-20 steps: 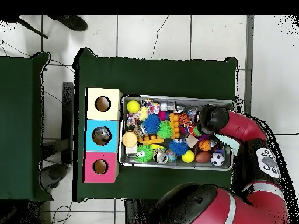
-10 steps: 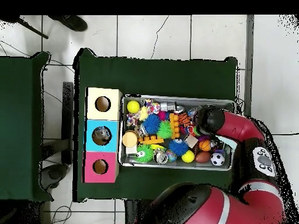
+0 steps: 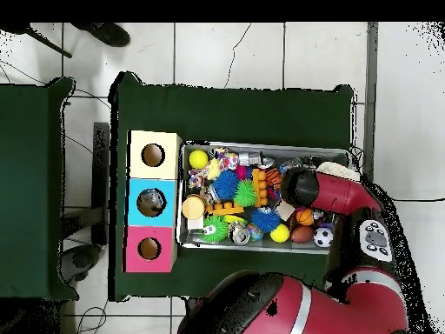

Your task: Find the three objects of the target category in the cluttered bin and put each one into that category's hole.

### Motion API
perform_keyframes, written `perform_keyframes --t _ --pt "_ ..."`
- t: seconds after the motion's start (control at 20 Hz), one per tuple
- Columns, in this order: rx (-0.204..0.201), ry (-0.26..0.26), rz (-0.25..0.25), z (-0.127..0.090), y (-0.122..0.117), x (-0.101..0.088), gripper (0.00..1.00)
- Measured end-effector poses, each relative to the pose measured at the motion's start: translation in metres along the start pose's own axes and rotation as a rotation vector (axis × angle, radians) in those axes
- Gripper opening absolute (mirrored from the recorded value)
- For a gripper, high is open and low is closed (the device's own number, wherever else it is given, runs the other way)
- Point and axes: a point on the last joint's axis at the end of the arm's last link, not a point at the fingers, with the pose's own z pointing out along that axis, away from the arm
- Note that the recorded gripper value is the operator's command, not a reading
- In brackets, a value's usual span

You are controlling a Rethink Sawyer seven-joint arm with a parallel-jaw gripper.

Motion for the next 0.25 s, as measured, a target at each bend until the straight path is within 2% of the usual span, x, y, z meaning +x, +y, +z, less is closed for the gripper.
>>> perform_keyframes --t 0.25 --pt "-0.012 -0.01 0.026 0.0001 -0.0019 0.0028 1.0"
